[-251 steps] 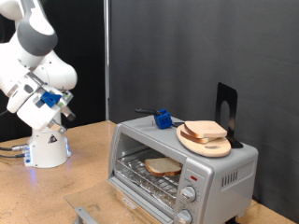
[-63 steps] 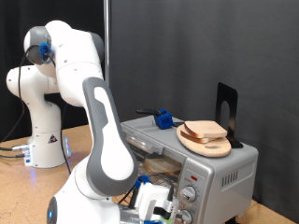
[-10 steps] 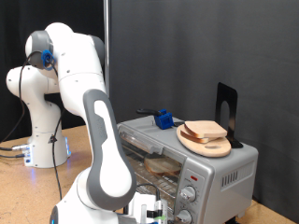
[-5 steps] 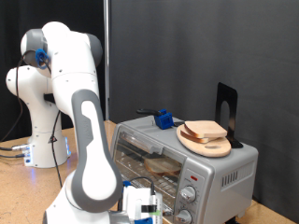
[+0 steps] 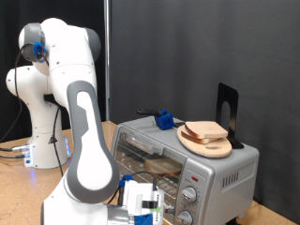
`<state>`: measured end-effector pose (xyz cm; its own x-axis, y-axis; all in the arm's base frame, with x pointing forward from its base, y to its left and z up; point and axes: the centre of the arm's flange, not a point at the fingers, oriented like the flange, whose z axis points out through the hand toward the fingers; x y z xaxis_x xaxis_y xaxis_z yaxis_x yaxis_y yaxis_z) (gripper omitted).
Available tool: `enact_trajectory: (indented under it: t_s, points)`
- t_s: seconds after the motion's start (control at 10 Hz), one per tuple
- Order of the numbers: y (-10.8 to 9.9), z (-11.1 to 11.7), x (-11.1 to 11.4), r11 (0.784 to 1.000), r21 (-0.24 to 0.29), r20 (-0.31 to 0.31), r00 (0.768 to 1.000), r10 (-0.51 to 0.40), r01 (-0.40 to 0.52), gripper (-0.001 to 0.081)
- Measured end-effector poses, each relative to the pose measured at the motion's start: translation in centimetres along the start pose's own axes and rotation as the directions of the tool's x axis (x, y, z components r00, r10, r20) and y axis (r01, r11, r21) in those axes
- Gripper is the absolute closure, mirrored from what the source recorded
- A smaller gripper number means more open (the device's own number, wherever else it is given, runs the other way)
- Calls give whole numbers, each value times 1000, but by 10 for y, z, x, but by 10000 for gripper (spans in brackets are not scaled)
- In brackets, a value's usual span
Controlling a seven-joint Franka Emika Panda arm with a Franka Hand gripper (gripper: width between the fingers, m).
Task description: Make a piece of toast with the oven
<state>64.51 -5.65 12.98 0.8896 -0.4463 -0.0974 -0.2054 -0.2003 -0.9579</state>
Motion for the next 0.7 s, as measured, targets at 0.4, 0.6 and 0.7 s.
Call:
enact_trajectory:
  t_s: [0.4,0.6,0.7]
  points:
    - [-6,12,2,1000,-24,-8,1000,-16,15,11]
    - [-2,13,3,999,-44,-19,1000,-16,15,11]
    - [-2,13,4,999,-46,-20,1000,-16,15,11]
